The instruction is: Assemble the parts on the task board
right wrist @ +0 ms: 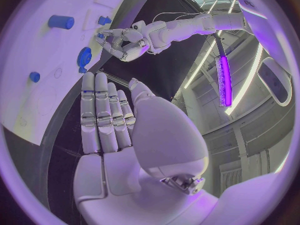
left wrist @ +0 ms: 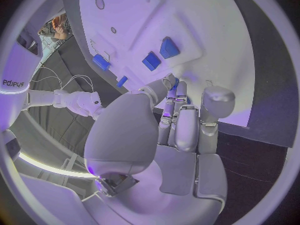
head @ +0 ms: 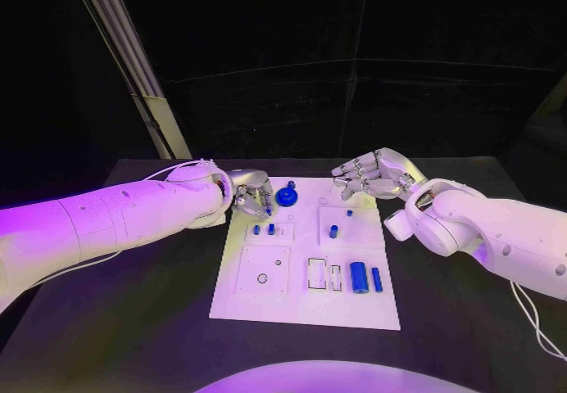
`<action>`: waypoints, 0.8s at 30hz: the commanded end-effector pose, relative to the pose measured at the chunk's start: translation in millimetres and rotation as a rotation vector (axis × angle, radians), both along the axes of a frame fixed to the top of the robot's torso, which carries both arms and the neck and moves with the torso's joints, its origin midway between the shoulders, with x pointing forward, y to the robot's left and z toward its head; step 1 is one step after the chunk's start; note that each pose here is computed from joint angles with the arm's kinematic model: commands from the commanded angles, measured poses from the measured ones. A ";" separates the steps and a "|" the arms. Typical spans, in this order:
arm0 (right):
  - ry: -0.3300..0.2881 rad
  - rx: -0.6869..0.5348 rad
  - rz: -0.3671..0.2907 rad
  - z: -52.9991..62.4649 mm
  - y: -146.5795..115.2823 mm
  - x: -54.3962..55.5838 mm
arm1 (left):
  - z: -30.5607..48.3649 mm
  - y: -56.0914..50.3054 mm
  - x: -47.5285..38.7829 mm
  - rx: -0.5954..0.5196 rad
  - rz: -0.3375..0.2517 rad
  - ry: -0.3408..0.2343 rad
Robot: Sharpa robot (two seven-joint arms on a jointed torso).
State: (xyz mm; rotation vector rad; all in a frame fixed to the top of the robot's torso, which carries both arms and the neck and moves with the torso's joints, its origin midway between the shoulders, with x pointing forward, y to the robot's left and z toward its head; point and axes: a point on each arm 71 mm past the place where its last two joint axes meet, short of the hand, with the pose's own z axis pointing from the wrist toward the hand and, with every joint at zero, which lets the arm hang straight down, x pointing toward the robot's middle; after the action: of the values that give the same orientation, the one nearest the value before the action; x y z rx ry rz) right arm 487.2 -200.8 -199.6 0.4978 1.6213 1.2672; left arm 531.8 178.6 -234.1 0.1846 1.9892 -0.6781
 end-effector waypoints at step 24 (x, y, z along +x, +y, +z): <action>-0.005 0.007 0.007 1.6 0.5 -0.1 | -2.8 0.4 2.0 0.024 0.007 0.020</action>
State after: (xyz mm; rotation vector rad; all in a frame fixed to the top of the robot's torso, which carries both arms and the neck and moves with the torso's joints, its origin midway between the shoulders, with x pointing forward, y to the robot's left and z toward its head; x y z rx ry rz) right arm 487.2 -201.4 -199.6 0.4982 1.6216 1.2662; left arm 533.5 179.3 -237.3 0.1864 2.0124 -0.6576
